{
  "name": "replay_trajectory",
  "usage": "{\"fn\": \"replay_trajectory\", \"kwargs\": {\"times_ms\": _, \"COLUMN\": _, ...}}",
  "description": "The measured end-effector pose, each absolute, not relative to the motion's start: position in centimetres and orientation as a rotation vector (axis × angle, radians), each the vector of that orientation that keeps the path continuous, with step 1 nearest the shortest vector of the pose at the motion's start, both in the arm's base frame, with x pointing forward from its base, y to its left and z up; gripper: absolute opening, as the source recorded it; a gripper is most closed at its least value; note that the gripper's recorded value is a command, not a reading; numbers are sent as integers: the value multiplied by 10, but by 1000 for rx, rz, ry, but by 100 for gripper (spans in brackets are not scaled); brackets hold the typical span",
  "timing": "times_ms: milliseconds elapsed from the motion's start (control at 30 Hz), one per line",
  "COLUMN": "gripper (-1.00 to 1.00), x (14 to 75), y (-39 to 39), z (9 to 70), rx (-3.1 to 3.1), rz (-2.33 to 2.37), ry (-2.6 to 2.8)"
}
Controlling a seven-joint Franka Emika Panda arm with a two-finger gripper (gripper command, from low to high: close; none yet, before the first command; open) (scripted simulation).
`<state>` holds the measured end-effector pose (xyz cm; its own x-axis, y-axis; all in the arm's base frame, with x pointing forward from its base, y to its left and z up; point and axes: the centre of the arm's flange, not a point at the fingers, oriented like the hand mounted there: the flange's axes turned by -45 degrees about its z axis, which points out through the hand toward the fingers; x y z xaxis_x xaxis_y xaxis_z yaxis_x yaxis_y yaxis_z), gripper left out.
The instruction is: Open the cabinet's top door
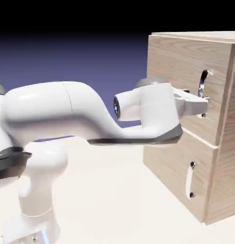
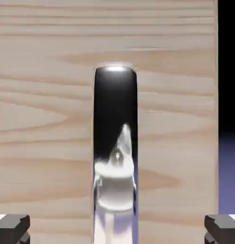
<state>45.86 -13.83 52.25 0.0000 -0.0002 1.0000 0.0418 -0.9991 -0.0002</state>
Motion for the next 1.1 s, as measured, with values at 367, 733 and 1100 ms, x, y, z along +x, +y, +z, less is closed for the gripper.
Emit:
{"fn": "replay_trajectory", "kwargs": {"times_ms": 367, "gripper": -100, "x": 401, "y": -117, "z": 523, "rx": -2269, "rz": -2270, "ry": 106}}
{"fn": "replay_trajectory", "kwargs": {"times_ms": 733, "gripper": -100, "x": 330, "y": -77, "z": 523, "rx": -2348, "rz": -2350, "ry": 324}}
{"fn": "replay_trajectory", "kwargs": {"times_ms": 1100, "gripper": -100, "x": 265, "y": -21, "z": 523, "rx": -2421, "rz": -2423, "ry": 574}}
